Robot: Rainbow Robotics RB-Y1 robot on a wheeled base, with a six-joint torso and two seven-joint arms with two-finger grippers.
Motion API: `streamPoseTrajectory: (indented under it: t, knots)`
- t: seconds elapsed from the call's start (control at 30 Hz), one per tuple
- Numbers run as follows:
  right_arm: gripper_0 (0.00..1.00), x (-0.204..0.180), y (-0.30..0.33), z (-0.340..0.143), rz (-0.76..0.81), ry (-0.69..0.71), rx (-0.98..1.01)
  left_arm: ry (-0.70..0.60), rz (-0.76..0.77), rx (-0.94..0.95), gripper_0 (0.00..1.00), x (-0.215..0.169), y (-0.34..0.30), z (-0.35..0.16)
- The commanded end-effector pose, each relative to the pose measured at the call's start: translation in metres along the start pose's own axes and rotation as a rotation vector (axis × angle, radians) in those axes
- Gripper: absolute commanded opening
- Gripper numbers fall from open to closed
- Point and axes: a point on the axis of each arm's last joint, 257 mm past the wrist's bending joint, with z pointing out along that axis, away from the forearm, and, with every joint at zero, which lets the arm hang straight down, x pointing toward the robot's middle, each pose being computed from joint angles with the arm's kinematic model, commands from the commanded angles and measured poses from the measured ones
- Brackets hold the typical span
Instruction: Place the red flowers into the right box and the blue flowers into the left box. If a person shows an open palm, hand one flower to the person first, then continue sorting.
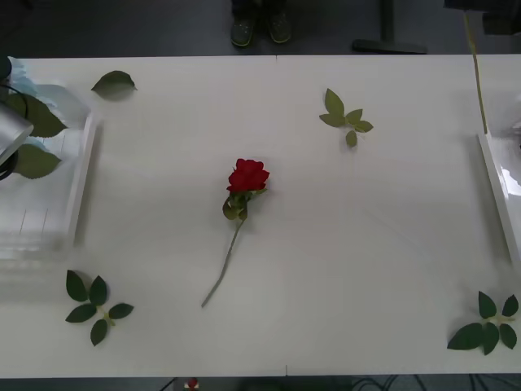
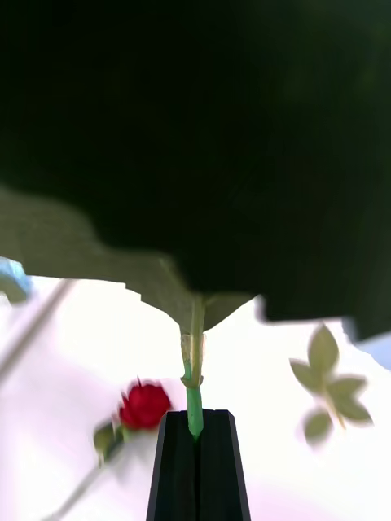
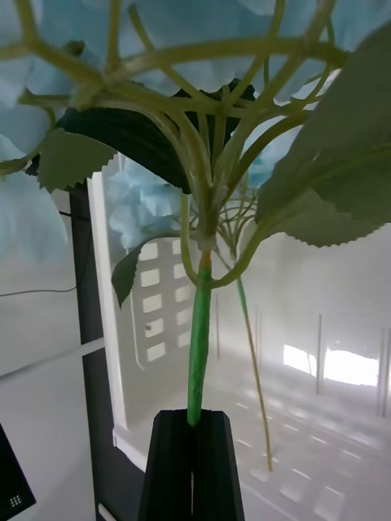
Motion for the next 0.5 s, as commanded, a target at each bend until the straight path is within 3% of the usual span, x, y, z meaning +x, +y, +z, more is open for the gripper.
streamPoseTrajectory:
  t: [0.03,0.5]
  knots:
    - [0.0,0.001,0.024,0.005,-0.077,-0.096,-0.051,0.015,-0.067,-0.032,0.0,-0.004,0.027,0.02]
    - [0.0,0.015,0.095,0.04,-0.009,-0.188,-0.223,0.046,-0.147,-0.104,0.0,0.017,0.038,0.09]
